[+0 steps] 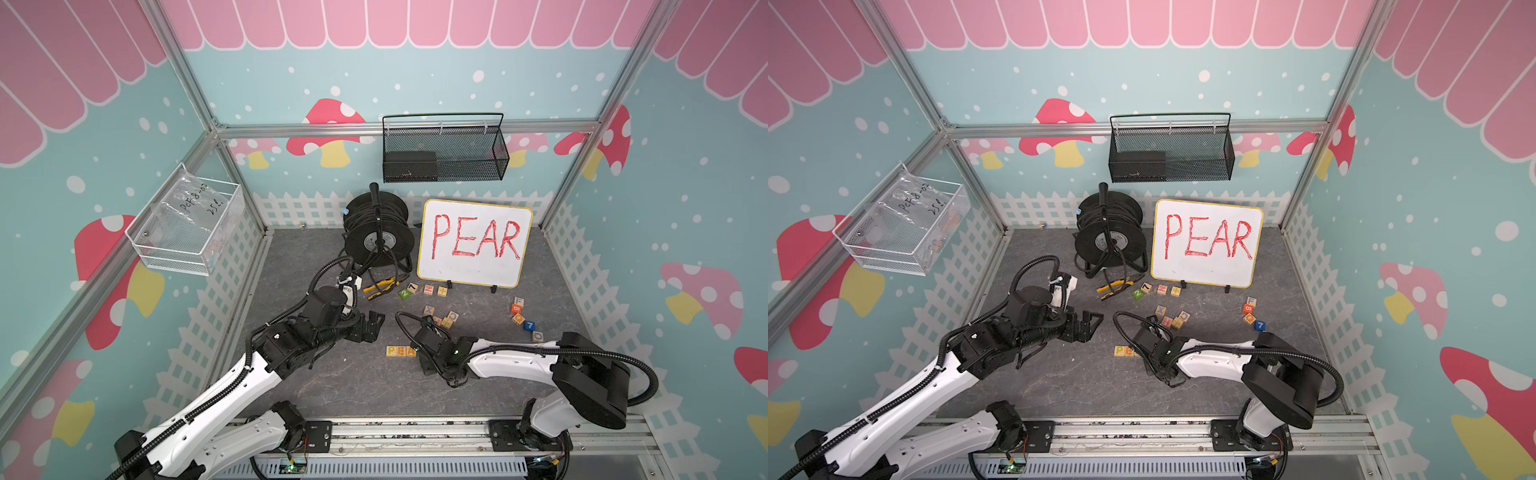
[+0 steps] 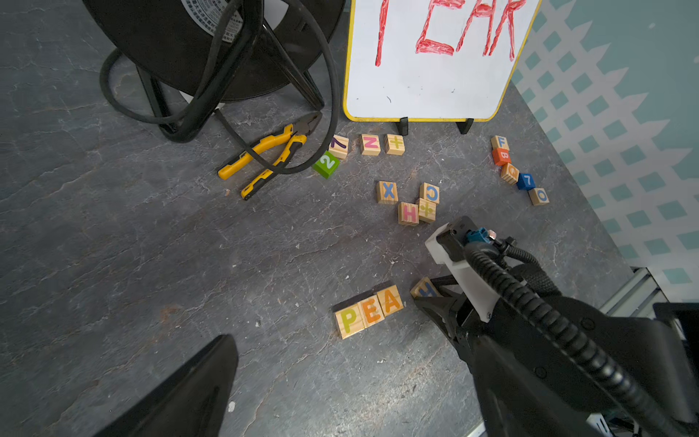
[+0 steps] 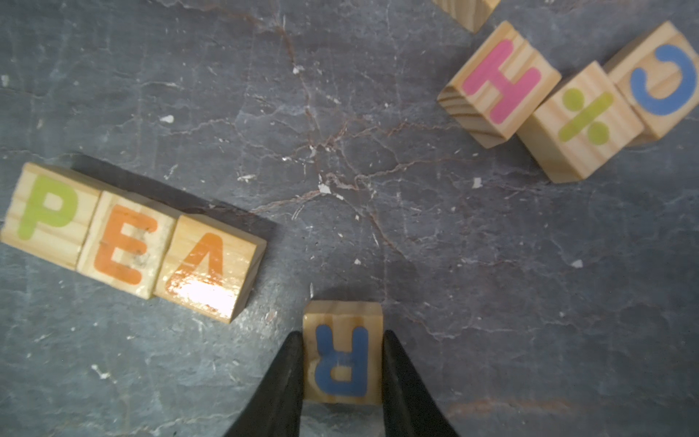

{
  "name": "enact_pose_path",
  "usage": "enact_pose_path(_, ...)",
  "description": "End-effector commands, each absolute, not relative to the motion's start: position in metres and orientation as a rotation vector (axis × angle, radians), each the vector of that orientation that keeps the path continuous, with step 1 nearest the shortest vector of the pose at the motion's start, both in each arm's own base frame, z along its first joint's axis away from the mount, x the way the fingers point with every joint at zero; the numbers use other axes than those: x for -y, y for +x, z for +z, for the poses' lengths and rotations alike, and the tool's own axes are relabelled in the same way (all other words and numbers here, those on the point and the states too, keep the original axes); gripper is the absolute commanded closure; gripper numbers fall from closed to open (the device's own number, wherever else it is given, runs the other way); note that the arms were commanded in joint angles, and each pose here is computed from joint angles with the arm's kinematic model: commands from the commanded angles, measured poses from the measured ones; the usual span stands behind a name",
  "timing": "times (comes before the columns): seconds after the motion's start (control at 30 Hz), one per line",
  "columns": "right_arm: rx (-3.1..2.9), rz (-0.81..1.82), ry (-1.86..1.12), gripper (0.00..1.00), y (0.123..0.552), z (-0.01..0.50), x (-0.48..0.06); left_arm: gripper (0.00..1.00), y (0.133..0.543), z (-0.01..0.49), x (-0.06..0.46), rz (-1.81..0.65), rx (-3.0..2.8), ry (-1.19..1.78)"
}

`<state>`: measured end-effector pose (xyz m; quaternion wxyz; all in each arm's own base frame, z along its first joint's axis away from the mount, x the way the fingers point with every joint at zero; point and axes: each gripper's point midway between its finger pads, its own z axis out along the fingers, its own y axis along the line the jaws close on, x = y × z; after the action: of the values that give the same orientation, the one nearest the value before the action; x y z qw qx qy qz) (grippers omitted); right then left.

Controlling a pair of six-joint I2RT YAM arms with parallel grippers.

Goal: Spell the uppercase word “pear” with letter blocks
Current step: Place the letter block at the center of the board.

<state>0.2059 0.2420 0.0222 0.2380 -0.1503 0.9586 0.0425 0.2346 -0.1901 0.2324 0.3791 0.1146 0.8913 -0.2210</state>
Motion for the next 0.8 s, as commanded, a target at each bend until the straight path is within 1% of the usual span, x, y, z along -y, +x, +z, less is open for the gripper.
enact_pose_path(0.0,-2.637,0.078,-0.398,0.57,0.205,0.021,-0.241,0.0,0.234,0.23,0.183,-0.538,-2.281,0.268)
enact_pose_path(0.1,-2.641,0.055,-0.382,0.5,0.205,0.023,-0.237,0.01,0.235,0.229,0.183,-0.535,-2.283,0.27)
enact_pose_path(0.13,-2.641,0.05,-0.38,0.49,0.204,0.023,-0.236,0.01,0.235,0.23,0.183,-0.534,-2.282,0.269)
enact_pose_path(0.43,-2.677,0.029,-0.345,0.48,0.189,0.018,-0.228,0.01,0.236,0.231,0.182,-0.524,-2.275,0.266)
enact_pose_path(0.77,-2.674,-0.011,-0.129,0.47,0.18,0.016,-0.194,0.01,0.237,0.229,0.183,-0.528,-2.281,0.263)
